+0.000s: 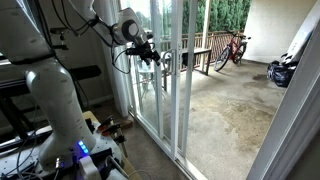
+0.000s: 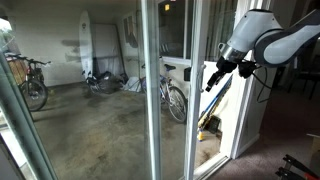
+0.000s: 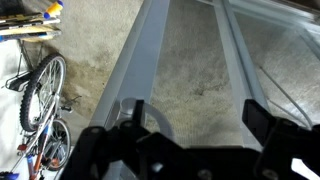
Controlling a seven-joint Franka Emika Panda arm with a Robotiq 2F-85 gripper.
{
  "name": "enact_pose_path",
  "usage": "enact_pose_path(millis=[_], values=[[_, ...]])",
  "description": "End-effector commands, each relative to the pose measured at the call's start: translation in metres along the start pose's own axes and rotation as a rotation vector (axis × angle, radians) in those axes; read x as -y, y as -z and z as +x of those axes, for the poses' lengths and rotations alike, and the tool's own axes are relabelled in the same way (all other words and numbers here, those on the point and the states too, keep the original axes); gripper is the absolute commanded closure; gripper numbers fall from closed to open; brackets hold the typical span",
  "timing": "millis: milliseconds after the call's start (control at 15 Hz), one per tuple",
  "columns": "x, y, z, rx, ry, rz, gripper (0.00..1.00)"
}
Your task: Push the front glass door fully to the right
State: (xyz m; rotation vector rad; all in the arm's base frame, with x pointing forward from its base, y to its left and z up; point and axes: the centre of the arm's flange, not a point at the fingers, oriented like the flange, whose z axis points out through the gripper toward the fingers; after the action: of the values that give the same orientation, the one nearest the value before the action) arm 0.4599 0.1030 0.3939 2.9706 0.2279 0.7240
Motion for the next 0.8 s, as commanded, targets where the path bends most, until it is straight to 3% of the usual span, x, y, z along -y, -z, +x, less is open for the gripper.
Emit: enact_pose_path(millis=[0, 267, 733], values=[[0.002, -0.015, -0.013, -0.131, -0.025, -0.033, 0.0], [-0.007, -0.018, -0.012, -0.241, -0.04, -0.075, 0.0], [-0.01, -0.018, -0.019, -0.29, -0.027, -0.108, 0.0]])
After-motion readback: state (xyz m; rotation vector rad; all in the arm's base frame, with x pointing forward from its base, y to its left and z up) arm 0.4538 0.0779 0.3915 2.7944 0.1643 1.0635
